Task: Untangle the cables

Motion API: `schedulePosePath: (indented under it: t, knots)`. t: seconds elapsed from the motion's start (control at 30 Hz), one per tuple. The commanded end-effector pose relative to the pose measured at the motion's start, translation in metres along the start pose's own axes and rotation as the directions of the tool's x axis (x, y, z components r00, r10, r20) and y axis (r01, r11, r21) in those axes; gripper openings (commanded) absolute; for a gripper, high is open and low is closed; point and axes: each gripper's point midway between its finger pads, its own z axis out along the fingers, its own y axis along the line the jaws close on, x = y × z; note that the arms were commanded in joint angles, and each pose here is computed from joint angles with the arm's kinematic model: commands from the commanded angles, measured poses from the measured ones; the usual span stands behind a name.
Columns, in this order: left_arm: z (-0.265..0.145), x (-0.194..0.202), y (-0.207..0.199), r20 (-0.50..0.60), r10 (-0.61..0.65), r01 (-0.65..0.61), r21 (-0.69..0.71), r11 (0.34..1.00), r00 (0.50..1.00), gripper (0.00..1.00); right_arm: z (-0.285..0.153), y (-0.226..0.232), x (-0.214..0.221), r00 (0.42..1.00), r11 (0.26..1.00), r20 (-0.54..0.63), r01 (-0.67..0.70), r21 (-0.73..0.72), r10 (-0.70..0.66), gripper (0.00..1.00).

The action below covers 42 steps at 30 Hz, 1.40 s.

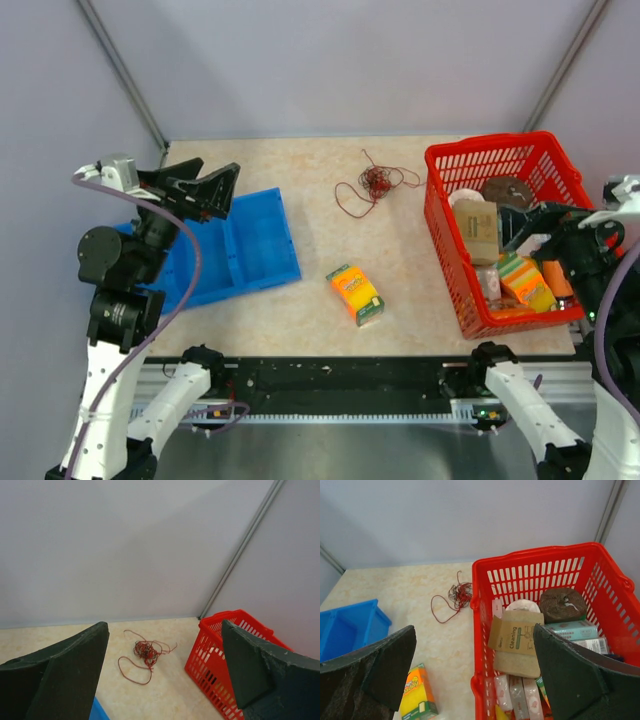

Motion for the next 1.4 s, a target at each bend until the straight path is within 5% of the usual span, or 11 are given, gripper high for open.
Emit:
schedulePosePath:
  t: [0.0, 0.17, 0.4, 0.5, 0.6, 0.73, 0.87, 1.1, 1.23, 1.37]
  knots:
    - [0.004, 0.026, 0.018, -0.052, 0.049, -0.050, -0.029, 0.998, 0.997, 0.97, 0.029, 0.018, -0.001, 0.996, 0.997, -0.089, -0.018, -0.081, 0.010, 0.99]
    - [0.004, 0.058, 0.046, -0.105, 0.070, -0.081, -0.105, 0.991, 0.992, 0.97, 0.063, 0.072, -0.001, 0.985, 0.947, -0.162, -0.103, -0.305, 0.055, 0.99]
    - [0.003, 0.081, 0.063, -0.174, 0.081, -0.107, -0.147, 0.983, 0.981, 0.95, 0.106, 0.180, 0.039, 0.971, 0.908, -0.216, 0.006, -0.419, -0.106, 0.99]
    - [-0.001, 0.086, 0.067, -0.181, 0.088, -0.117, -0.161, 0.980, 0.980, 0.95, 0.124, 0.219, 0.069, 0.948, 0.909, -0.249, 0.082, -0.409, -0.197, 0.99]
    - [0.005, 0.106, 0.074, -0.227, 0.047, -0.087, -0.168, 0.982, 0.973, 0.91, 0.132, 0.227, 0.083, 0.947, 0.930, -0.283, 0.039, -0.364, -0.150, 0.99]
    - [0.025, 0.155, 0.059, -0.408, -0.054, 0.032, -0.060, 0.998, 0.912, 0.87, 0.122, 0.200, 0.092, 0.958, 0.962, -0.283, -0.030, -0.271, -0.050, 0.99]
    - [0.045, 0.217, 0.056, -0.550, -0.149, 0.108, -0.107, 0.988, 0.822, 0.90, 0.096, 0.139, 0.096, 0.972, 0.987, -0.231, -0.080, -0.137, 0.047, 0.99]
    - [0.100, 0.330, 0.063, -0.669, -0.068, -0.130, -0.242, 0.962, 0.740, 0.71, 0.031, 0.056, 0.087, 0.967, 0.970, -0.138, -0.225, -0.087, 0.212, 0.94]
    - [0.140, 0.379, 0.096, -0.729, 0.041, -0.374, -0.300, 0.878, 0.683, 0.68, 0.014, 0.044, 0.093, 0.959, 0.963, -0.171, -0.246, -0.107, 0.226, 0.93]
    - [0.171, 0.427, 0.118, -0.783, 0.018, -0.460, -0.346, 0.818, 0.622, 0.65, 0.005, 0.044, 0.101, 0.952, 0.959, -0.214, -0.251, -0.129, 0.220, 0.93]
